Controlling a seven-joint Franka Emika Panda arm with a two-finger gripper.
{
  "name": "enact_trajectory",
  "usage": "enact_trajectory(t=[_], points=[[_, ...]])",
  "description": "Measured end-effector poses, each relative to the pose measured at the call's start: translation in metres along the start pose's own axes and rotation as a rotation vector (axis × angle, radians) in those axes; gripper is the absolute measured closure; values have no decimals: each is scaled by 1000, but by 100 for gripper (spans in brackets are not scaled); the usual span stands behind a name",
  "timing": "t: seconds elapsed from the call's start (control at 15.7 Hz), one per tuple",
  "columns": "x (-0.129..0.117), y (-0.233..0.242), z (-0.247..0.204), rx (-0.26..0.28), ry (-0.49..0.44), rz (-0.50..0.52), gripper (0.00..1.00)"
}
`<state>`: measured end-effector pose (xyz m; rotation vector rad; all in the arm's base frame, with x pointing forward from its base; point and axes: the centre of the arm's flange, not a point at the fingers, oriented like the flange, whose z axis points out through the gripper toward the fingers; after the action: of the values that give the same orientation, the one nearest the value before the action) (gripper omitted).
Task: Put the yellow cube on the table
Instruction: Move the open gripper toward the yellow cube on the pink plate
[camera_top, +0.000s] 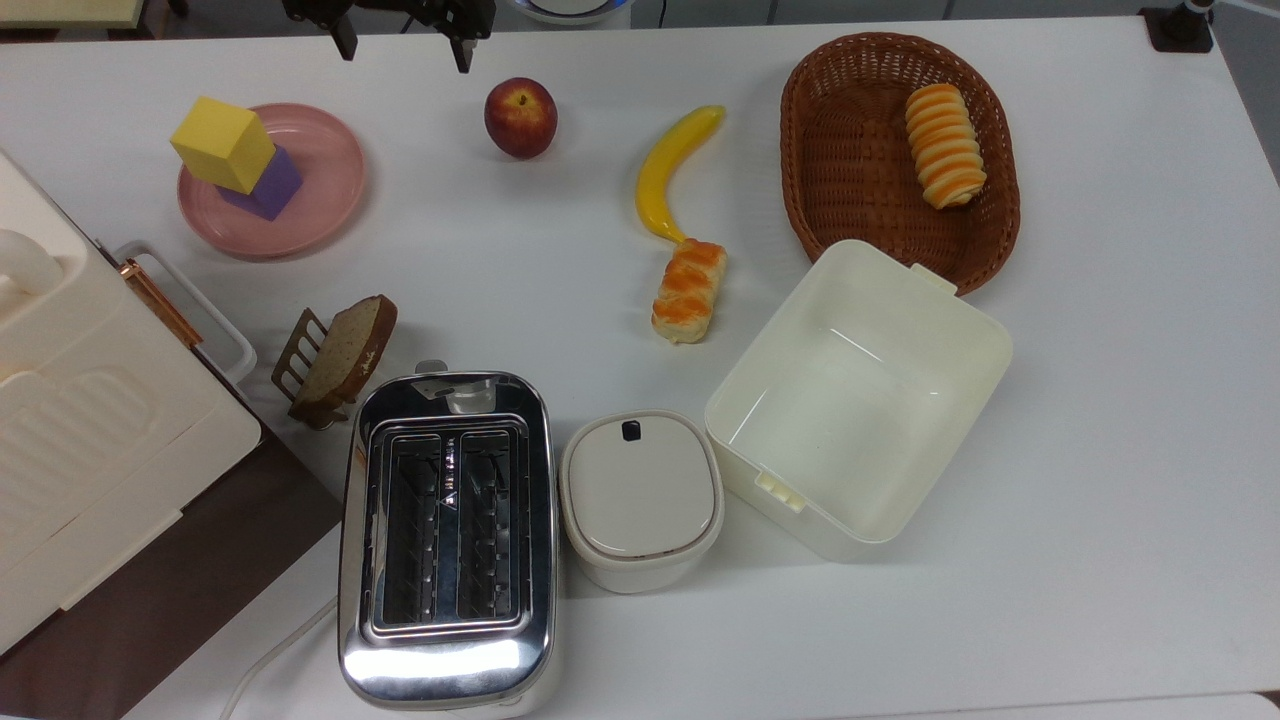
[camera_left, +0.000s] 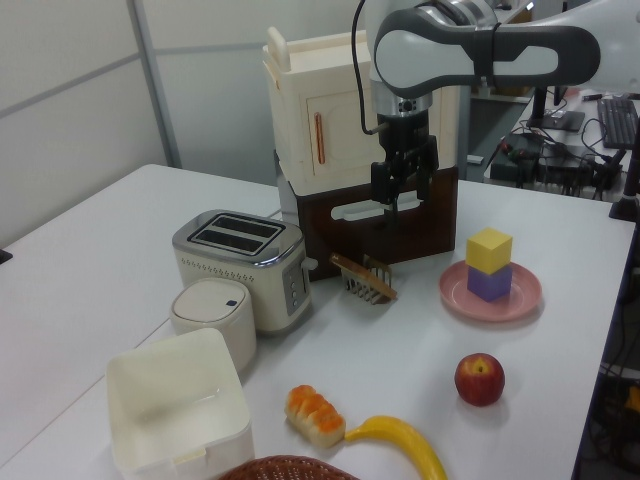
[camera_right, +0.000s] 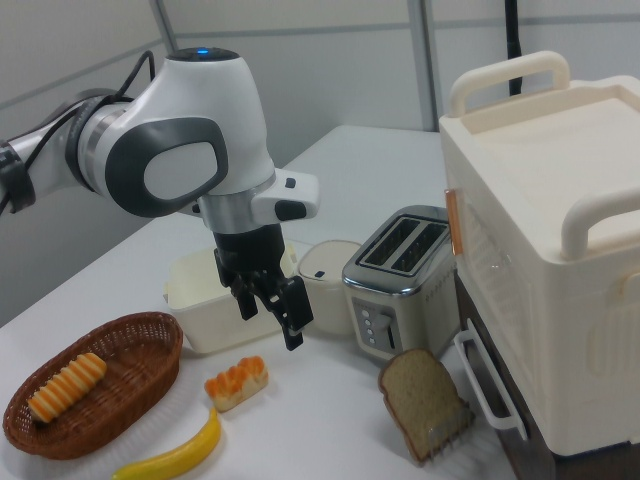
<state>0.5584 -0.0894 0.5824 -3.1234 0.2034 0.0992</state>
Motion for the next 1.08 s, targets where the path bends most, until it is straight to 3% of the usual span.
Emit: enact_trajectory(t=[0.45, 0.89, 1.08], points=[[1, -16, 6, -15, -27, -129, 0], [-1, -3, -1, -13, -17, -113, 0], [-4, 27, -4, -8, -12, -59, 0]])
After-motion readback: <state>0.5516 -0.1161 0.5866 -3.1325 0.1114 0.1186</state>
